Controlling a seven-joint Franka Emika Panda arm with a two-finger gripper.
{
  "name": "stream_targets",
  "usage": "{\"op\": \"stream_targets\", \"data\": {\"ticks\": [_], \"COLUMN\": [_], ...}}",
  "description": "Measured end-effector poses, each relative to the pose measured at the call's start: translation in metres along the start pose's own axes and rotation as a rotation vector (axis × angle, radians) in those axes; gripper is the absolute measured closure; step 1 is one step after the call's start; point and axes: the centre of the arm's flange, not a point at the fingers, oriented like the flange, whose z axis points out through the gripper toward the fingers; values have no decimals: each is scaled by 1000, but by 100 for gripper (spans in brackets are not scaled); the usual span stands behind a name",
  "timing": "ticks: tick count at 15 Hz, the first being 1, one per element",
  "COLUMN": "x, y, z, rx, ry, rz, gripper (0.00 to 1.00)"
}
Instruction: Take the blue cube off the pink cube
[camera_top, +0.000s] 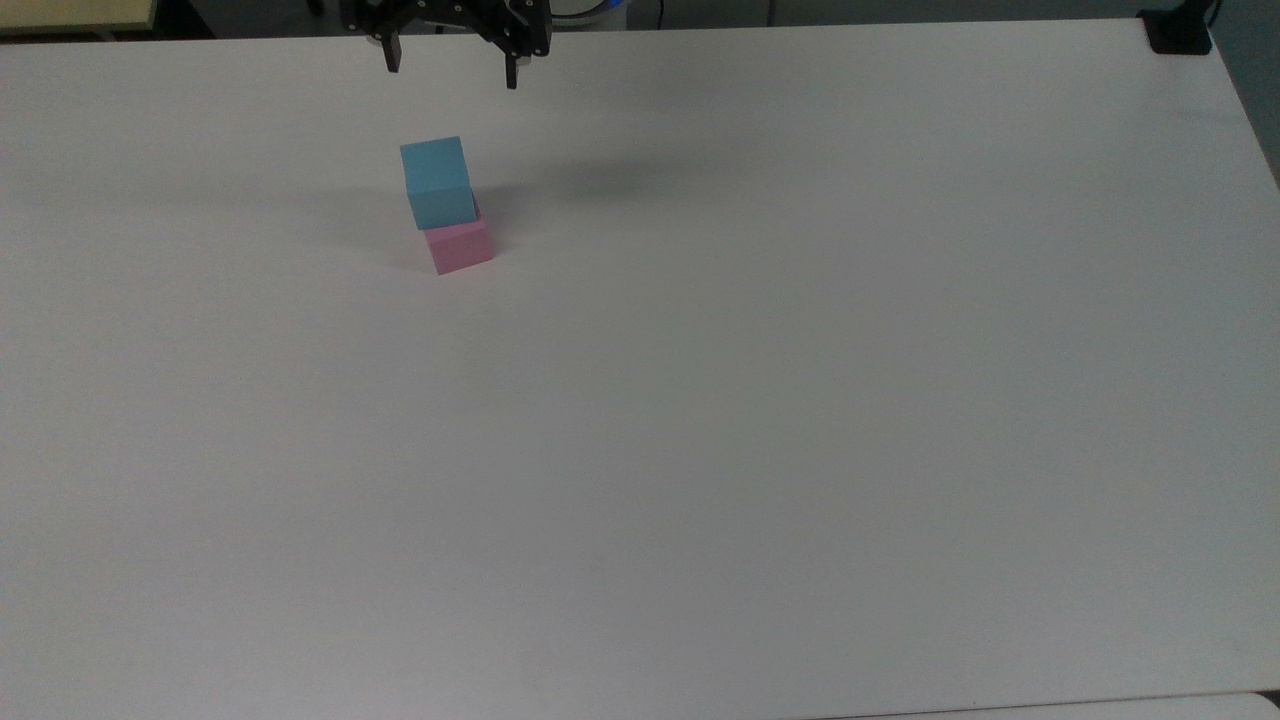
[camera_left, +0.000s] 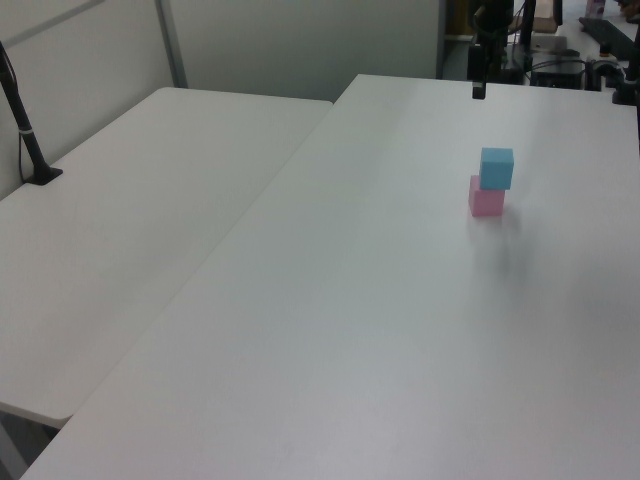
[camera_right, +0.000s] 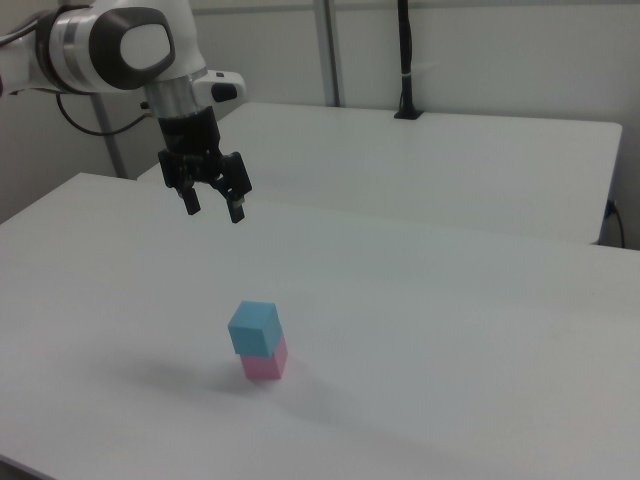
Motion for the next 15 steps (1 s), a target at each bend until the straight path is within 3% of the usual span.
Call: {"op": "stream_targets", "data": {"ticks": [4, 10, 15], "x": [-1, -6, -11], "y": [7, 31, 25], "z": [9, 78, 143], "rx": [1, 13, -43], "ry": [-25, -115, -132], "rz": [-58, -188, -260], "gripper": [0, 0, 0]}}
